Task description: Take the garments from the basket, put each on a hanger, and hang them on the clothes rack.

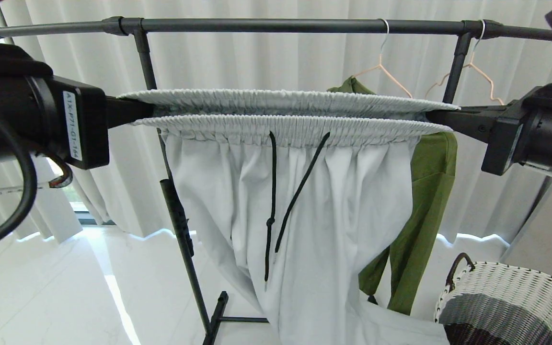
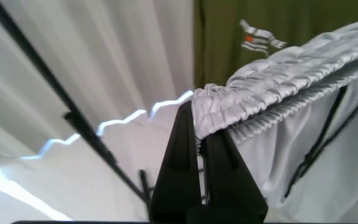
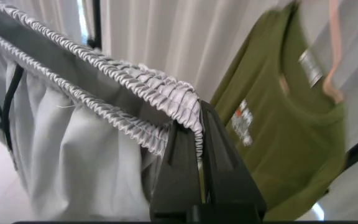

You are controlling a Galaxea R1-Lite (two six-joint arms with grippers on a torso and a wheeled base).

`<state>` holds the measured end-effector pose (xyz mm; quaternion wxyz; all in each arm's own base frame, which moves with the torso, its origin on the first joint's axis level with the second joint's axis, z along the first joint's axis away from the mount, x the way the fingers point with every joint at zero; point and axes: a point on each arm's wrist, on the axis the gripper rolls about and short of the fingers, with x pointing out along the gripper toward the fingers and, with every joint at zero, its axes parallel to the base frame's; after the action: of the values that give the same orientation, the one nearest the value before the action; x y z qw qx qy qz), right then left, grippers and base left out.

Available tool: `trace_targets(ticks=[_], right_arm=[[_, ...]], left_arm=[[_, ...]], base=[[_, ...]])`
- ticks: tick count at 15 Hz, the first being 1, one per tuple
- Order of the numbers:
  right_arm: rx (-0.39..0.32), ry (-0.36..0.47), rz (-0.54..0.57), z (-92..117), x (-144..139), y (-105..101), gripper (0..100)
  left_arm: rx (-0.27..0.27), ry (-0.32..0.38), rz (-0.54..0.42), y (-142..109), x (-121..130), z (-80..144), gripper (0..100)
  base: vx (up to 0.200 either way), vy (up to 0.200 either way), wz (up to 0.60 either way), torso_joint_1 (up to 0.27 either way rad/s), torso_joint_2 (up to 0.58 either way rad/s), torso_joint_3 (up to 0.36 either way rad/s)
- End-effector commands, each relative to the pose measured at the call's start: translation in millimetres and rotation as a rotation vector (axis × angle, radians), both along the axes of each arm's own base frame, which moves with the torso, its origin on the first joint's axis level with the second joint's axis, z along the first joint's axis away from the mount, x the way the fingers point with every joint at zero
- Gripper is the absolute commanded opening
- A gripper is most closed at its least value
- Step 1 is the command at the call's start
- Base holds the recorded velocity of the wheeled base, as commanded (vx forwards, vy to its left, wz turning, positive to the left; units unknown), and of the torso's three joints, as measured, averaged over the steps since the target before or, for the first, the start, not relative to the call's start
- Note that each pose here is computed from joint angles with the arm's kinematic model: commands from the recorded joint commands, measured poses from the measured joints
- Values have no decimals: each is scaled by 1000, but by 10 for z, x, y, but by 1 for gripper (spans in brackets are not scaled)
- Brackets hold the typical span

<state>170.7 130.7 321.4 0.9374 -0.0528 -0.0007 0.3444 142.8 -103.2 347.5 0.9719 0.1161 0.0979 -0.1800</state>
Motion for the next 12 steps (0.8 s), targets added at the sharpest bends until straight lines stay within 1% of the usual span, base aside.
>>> trace_targets(ticks=[1,4,5,8,10,11,12], right_arm=[[13,-17,9,26,-8,-8,0],[2,-20,7,32,-11,-15,0],[-5,-22,7,74,-18,-21,0],[-27,7,10,399,-79,-65,0],[-45,30,15,647,-143,-112,0],[-54,44,40,761,-185,-134,0],[-57,54,83,873,-236,-160,0]], left_arm=[[5,-25,1,17,-30,54,0],[7,-31,-54,-60,-89,68,0],[7,-36,-79,-89,-120,85,0],[25,-15,-81,-106,-106,217,0],[1,-33,-82,-138,-76,406,0],[-18,-47,-100,-164,-71,466,0],[-26,-48,-123,-186,-84,479,0]], base=[[0,0,0,0,0,0],[0,0,0,0,0,0],[0,0,0,0,0,0],[0,0,0,0,0,0],[0,0,0,0,0,0],[0,0,0,0,0,0],[0,0,0,0,0,0]])
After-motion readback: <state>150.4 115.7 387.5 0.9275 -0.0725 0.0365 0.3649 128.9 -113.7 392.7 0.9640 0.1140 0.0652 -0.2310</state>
